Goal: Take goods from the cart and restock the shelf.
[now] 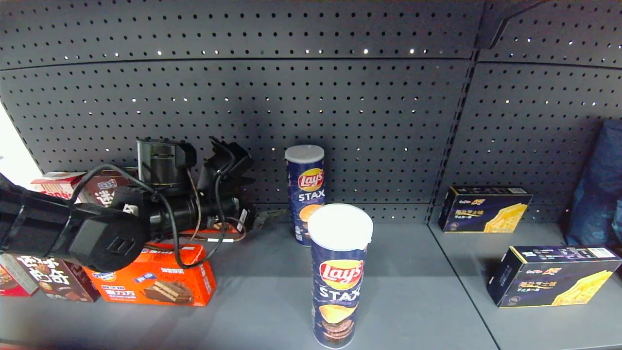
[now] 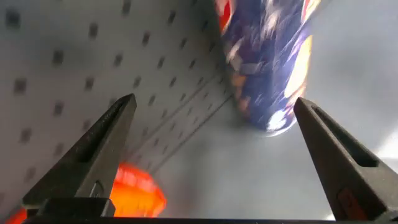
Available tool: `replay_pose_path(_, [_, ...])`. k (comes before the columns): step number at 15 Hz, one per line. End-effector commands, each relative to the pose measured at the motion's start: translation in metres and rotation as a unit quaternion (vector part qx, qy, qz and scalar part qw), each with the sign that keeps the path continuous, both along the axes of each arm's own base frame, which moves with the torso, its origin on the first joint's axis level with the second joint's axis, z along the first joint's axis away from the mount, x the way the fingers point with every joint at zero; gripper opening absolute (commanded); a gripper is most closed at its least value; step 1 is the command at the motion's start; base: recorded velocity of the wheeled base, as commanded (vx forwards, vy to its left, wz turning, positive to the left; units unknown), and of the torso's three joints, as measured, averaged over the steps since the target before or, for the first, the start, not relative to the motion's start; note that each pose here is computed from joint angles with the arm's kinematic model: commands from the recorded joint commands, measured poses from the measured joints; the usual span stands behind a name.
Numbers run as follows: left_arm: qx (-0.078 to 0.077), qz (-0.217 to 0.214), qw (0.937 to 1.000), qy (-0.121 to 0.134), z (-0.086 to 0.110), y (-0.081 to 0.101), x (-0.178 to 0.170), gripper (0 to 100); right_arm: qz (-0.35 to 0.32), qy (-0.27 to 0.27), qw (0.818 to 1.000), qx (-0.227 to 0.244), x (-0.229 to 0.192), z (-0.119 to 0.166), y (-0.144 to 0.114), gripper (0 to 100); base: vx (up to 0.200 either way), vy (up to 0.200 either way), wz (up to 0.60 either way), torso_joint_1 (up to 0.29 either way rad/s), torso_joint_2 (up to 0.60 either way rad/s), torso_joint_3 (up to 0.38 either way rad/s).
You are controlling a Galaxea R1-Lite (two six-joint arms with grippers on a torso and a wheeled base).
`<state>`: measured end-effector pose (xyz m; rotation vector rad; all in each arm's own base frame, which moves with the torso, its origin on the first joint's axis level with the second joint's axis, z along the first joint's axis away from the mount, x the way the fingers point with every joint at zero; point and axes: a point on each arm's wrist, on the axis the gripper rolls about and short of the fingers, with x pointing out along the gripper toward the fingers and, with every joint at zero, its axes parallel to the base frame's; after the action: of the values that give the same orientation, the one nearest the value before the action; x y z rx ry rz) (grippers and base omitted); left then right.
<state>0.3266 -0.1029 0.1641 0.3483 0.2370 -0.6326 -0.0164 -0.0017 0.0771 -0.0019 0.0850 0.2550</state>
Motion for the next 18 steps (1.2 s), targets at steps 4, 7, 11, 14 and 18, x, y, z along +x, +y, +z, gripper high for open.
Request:
replay_pose_path(4, [0.040, 0.094, 0.9941, -0.037, -0.004, -0.022, -0.019, 100, 0.000, 0.001, 1.000, 0.000, 0.000, 0.000, 0.000, 100, 0.000, 0.000, 0.00, 0.000, 0.00, 0.000])
replay_pose_path(7, [0.049, 0.098, 0.9910, -0.077, -0.010, -0.037, -0.014, 100, 0.001, 0.001, 1.000, 0.000, 0.000, 0.000, 0.000, 100, 0.000, 0.000, 0.00, 0.000, 0.00, 0.000])
replay_pose_path(11, [0.079, 0.145, 0.9816, -0.095, -0.019, -0.040, -0.008, 100, 0.000, 0.001, 1.000, 0.000, 0.000, 0.000, 0.000, 100, 0.000, 0.000, 0.00, 0.000, 0.00, 0.000])
replay_pose_path(14, [0.088, 0.172, 0.9771, -0.090, -0.026, -0.042, -0.005, 100, 0.001, 0.001, 1.000, 0.000, 0.000, 0.000, 0.000, 100, 0.000, 0.000, 0.00, 0.000, 0.00, 0.000])
replay_pose_path(18, [0.093, 0.178, 0.9769, -0.074, -0.040, -0.045, 0.003, 100, 0.000, 0.001, 1.000, 0.000, 0.000, 0.000, 0.000, 100, 0.000, 0.000, 0.00, 0.000, 0.00, 0.000])
